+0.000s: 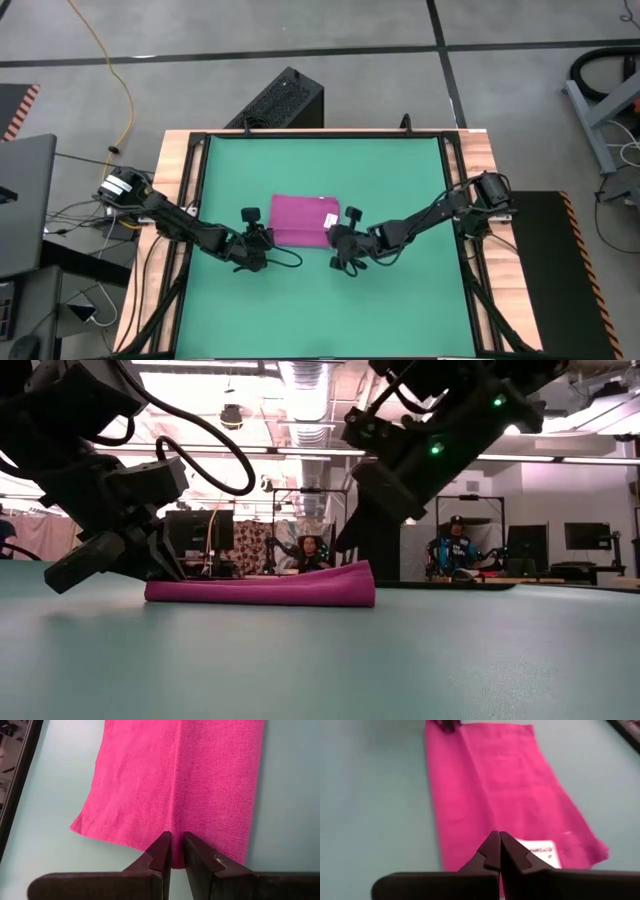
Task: Roll towel into tight, uniform cylinder
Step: Roll the pink towel
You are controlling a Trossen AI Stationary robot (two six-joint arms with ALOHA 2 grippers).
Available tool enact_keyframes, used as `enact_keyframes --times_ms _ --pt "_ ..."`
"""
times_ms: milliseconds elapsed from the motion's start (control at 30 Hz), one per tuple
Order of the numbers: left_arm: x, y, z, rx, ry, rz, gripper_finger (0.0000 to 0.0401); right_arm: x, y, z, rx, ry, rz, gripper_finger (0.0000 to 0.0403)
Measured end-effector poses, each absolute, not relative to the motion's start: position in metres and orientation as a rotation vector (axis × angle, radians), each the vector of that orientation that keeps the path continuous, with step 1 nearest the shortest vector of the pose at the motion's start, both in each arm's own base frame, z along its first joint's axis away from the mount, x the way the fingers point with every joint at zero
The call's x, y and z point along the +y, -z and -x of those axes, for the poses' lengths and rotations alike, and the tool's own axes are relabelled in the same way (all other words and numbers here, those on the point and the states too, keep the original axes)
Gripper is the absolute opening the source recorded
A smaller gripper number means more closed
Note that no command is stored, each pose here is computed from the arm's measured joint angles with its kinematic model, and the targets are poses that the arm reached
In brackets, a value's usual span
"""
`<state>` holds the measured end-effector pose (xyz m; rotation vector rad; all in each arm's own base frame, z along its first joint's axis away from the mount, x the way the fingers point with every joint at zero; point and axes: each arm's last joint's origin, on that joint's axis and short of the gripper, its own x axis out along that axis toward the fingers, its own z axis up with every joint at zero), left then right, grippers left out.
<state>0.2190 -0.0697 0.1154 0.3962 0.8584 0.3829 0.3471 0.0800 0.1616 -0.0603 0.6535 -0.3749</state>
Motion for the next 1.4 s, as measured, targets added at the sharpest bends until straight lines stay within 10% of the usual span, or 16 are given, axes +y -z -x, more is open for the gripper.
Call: enact_keyframes --times_ms 1400 --pt "-0.079 -0.137 -0.230 0.874 -0.320 -0.474 0.0039 0.076 -0.113 -0.345 0.681 0.422 -0.012 0.0013"
